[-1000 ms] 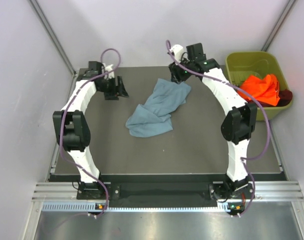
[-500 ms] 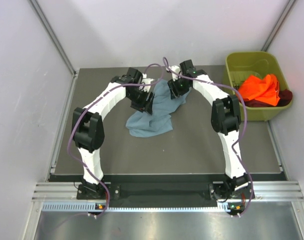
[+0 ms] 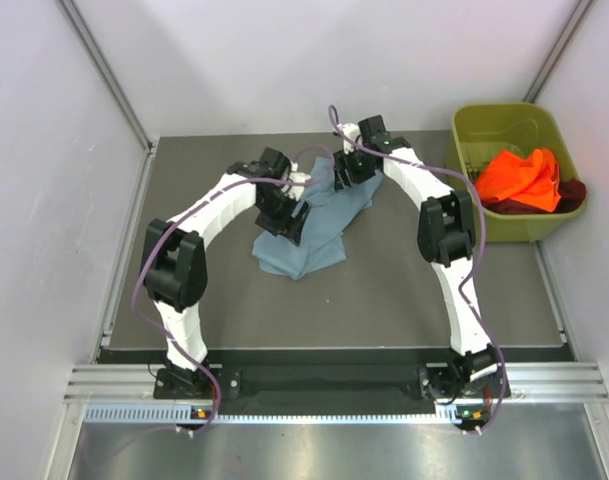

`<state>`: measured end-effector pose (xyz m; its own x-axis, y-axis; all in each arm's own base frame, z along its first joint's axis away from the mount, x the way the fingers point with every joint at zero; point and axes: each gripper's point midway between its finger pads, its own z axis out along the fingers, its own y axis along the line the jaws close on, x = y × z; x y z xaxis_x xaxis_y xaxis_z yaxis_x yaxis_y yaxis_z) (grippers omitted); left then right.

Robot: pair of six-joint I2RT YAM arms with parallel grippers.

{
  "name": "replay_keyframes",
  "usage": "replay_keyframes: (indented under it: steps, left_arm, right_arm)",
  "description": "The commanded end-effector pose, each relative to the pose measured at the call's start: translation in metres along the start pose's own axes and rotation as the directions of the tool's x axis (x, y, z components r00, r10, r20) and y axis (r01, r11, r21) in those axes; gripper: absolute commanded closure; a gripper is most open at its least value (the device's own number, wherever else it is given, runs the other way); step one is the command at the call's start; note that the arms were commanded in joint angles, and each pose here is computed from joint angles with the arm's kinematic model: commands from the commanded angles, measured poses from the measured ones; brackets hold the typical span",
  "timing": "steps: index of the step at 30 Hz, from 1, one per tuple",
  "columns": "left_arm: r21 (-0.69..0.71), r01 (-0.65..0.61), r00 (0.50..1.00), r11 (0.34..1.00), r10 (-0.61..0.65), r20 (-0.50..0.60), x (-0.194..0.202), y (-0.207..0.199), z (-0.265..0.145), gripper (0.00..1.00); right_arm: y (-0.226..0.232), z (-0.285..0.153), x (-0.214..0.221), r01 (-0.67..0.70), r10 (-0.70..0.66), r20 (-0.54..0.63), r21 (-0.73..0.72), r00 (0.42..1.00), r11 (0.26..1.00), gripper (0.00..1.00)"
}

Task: Fold and stack the t-shirts
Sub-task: Flatten the tshirt out

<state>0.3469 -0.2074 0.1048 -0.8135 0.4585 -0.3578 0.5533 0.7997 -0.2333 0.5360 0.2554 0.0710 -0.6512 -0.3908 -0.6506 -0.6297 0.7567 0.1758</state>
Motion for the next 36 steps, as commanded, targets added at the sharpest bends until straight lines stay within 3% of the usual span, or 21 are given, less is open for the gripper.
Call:
replay_keyframes:
  steps: [1,9,15,19,24,26,27,32,36]
  left_arm:
    - [0.024,-0.106,0.992,0.994,0.107,-0.065,0.019,-0.034,0.009,0.23]
    - [0.040,-0.186,0.969,0.982,0.190,-0.156,0.037,-0.065,0.035,0.28]
    - [-0.015,-0.199,0.962,0.980,0.192,-0.194,0.049,-0.055,0.045,0.28]
    - [-0.128,-0.209,0.957,0.969,0.176,-0.229,0.056,-0.031,0.053,0.29]
    - [-0.168,-0.213,0.958,0.963,0.172,-0.227,0.052,-0.021,0.055,0.58]
    - [-0.211,-0.216,0.963,0.953,0.172,-0.209,0.044,-0.013,0.050,0.86]
    - [-0.222,-0.215,0.965,0.951,0.172,-0.196,0.040,-0.012,0.046,0.92]
    - [-0.350,-0.206,0.978,0.914,0.190,-0.081,-0.004,0.014,0.010,0.97]
    - [-0.391,-0.204,0.976,0.897,0.217,-0.011,-0.030,0.028,-0.016,0.95]
  right_arm:
    - [0.000,0.008,-0.017,-0.032,0.033,0.056,-0.014,0.998,0.999,0.36]
    - [-0.002,0.022,-0.007,-0.086,0.087,0.038,-0.025,0.996,0.996,0.36]
    - [-0.005,0.020,-0.009,-0.102,0.104,0.049,-0.030,0.993,0.994,0.36]
    - [-0.005,0.017,-0.011,-0.111,0.113,0.053,-0.040,0.992,0.993,0.36]
    - [-0.010,0.012,-0.014,-0.111,0.113,0.062,-0.027,0.992,0.993,0.36]
    - [-0.013,0.006,-0.017,-0.110,0.111,0.070,-0.016,0.991,0.994,0.36]
    - [-0.015,0.003,-0.017,-0.110,0.110,0.071,-0.011,0.991,0.994,0.36]
    - [-0.031,-0.022,-0.023,-0.124,0.121,0.097,0.027,0.988,0.992,0.37]
    - [-0.043,-0.039,-0.027,-0.138,0.131,0.116,0.051,0.985,0.989,0.36]
